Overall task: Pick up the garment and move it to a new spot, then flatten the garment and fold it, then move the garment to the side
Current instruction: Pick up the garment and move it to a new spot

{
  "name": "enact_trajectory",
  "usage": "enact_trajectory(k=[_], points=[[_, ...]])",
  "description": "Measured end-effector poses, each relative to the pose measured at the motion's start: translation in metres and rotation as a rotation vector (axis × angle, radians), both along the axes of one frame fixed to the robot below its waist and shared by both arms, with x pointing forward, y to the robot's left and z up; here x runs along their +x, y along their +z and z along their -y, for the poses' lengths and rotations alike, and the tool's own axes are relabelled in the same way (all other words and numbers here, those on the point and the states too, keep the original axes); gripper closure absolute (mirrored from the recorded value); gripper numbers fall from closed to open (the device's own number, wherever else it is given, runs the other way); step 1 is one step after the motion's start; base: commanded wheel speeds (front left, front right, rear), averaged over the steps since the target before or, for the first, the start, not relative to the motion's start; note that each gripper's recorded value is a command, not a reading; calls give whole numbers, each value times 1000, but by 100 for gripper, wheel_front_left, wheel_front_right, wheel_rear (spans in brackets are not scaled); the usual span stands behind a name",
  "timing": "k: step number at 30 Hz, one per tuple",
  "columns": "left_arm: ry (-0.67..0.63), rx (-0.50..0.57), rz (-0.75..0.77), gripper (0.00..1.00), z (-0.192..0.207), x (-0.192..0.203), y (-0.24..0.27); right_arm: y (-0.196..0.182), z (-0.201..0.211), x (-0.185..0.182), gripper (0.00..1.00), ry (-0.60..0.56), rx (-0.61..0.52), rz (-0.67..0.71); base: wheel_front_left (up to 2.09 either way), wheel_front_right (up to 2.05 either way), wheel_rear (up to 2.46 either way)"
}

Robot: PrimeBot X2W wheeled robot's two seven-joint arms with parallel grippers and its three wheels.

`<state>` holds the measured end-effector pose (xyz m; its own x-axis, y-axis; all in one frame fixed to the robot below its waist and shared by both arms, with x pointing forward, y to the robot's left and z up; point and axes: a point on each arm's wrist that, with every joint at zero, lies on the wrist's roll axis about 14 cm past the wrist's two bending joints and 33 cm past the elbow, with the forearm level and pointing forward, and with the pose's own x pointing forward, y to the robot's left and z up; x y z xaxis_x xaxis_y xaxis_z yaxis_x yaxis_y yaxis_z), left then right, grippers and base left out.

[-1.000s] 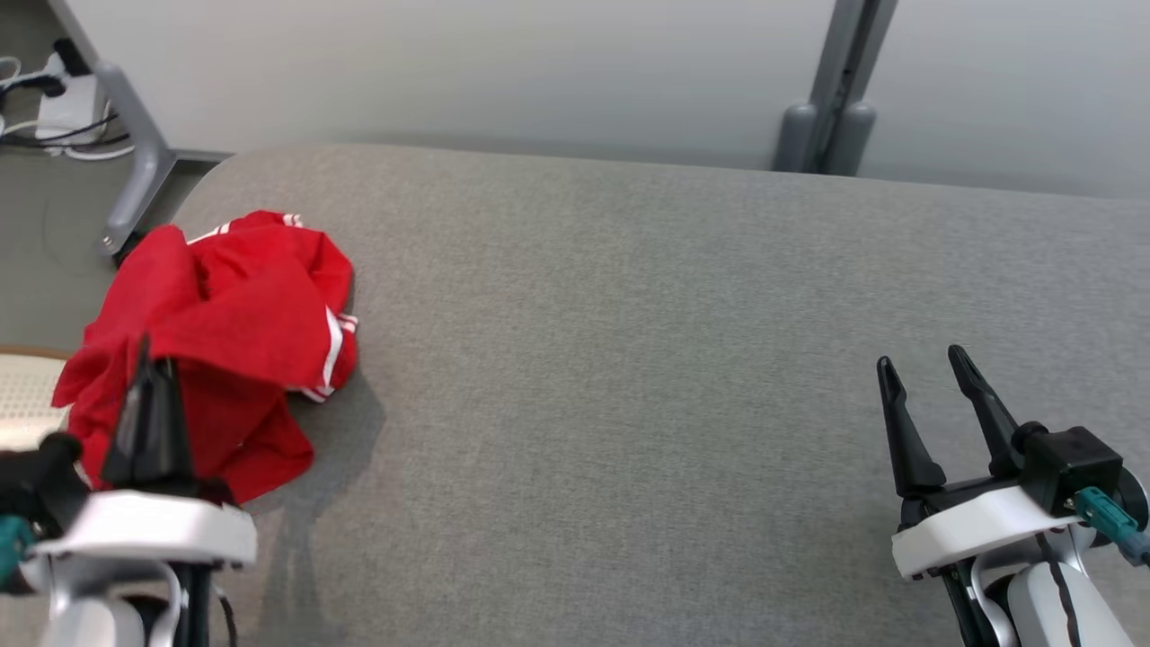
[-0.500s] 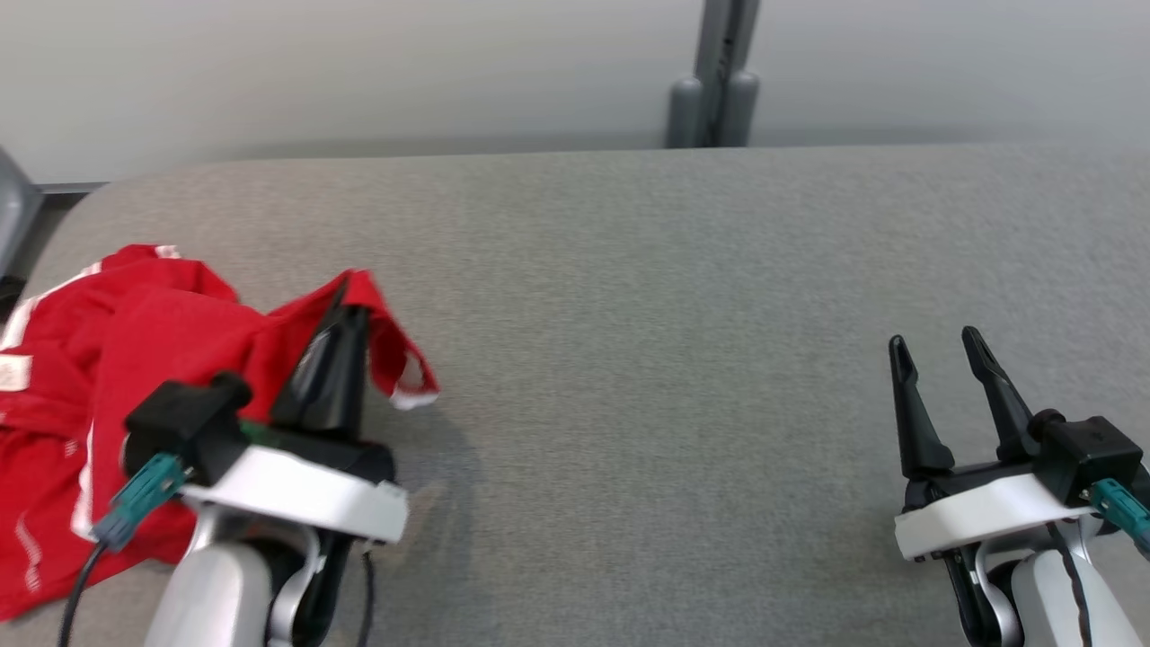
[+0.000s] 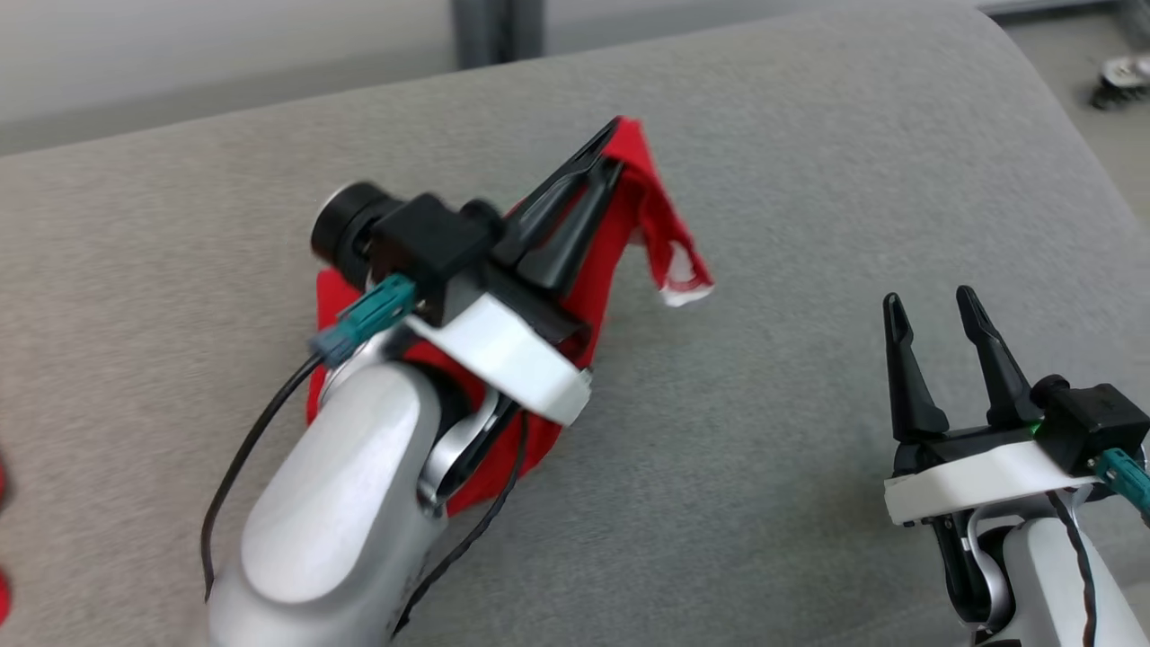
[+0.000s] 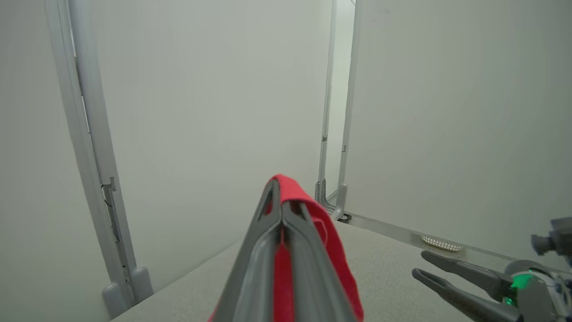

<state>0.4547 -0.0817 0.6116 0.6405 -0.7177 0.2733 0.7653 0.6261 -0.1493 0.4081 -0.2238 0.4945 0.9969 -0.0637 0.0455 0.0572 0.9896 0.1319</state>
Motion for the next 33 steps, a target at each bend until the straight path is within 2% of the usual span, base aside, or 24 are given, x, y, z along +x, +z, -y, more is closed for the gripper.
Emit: enact_trajectory(k=[5,11,13,14,23,26,33], points=[[-132,-8,-1,100,49,5,-6,-15,27,-13,0,-83,11,-48,0,0,0],[-222,93,-196,99,77,4,-86,-35,37,-16,0,-124,36,-106,0,0,0],[-239,123,-250,17,79,-2,-108,-38,39,-14,0,-128,35,-115,0,0,0],[-242,140,-273,0,76,-6,-120,-39,36,-10,0,-117,37,-113,0,0,0],[-136,149,-275,0,24,-16,-132,-31,6,9,0,-24,29,-79,0,0,0],[-28,136,-267,0,-7,-12,-129,-26,-5,13,0,8,29,-64,0,0,0],[340,93,-258,0,-110,4,-120,-17,-36,18,0,95,20,-37,0,0,0]])
